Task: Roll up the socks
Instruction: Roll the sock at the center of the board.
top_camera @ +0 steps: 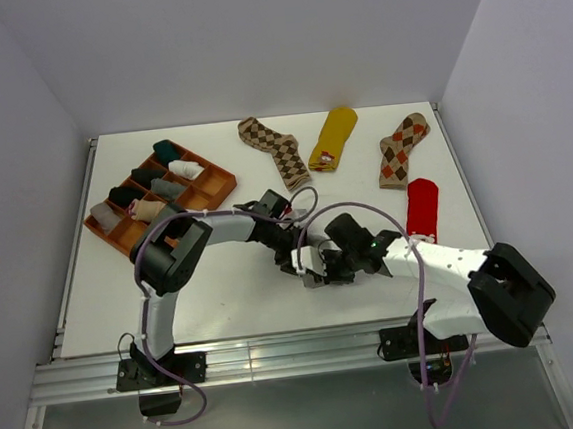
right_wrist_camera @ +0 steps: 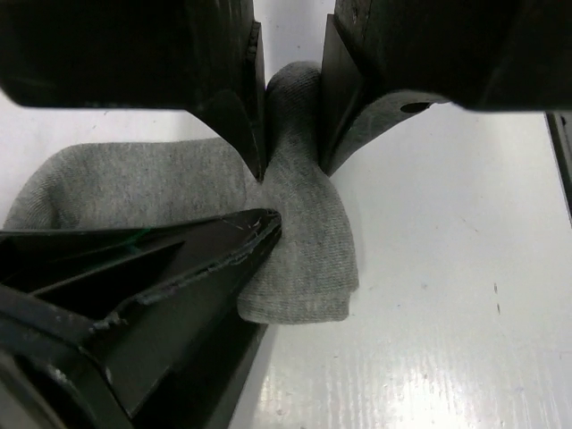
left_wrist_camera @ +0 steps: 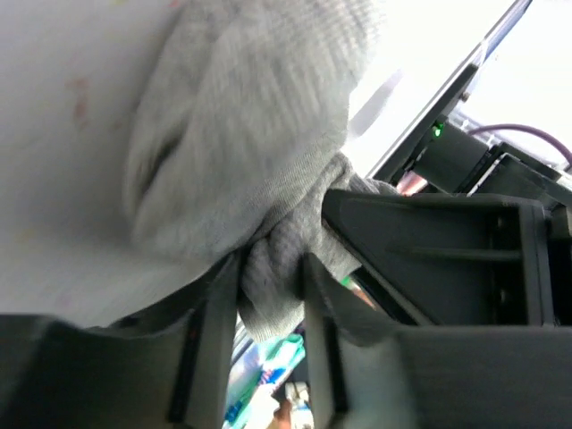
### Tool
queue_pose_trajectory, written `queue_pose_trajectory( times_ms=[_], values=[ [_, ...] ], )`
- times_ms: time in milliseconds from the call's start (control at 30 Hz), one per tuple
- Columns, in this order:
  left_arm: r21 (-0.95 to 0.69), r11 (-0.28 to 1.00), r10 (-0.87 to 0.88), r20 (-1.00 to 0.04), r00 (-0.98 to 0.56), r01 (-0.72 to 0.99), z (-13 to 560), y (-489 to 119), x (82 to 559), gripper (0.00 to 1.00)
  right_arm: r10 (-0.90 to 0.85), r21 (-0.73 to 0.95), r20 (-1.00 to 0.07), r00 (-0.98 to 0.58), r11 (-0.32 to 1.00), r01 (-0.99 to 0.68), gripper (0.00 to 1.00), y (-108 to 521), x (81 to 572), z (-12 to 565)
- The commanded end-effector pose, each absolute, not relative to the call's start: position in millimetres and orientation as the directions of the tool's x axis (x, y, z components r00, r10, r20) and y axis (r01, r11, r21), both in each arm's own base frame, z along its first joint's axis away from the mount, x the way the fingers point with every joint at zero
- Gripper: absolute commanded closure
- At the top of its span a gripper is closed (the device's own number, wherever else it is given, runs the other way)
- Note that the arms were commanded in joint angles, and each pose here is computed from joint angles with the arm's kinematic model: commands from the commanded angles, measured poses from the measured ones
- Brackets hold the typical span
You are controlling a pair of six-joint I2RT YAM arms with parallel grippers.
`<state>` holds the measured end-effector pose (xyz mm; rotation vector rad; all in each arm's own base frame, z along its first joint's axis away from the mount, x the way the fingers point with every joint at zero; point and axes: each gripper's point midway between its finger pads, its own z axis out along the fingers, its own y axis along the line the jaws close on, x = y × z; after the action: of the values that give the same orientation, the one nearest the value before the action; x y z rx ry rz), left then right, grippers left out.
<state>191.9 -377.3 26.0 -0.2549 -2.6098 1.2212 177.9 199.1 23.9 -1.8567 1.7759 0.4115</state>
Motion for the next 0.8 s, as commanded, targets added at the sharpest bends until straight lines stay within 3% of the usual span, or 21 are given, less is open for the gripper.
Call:
queue_pose_trajectory(
  times_ms=[0, 400, 767],
  values=[
    [-0.737, 0.663, 0.167, -0.023, -0.986, 0.13, 27.4, -369.0, 222.2, 0.57, -0.839, 0.001, -0.544, -0.012, 0.013, -1.0, 0.81, 189.7, 162.0, 19.1],
    [-0.777, 0.601, -0.104, -0.308, -0.946, 0.187, 77.1, -360.0, 266.2, 0.45, -0.889, 0.409, -0.394, -0.234, 0.058, -0.911, 0.82, 166.8, 149.4, 14.3],
    [-0.73, 0.621, -0.253, -0.533, -0.808, 0.287, 100.8, -315.1, 265.2, 0.41, -0.883, 0.596, -0.282, -0.376, 0.146, -0.789, 0.82, 168.4, 176.1, 15.3]
  ],
)
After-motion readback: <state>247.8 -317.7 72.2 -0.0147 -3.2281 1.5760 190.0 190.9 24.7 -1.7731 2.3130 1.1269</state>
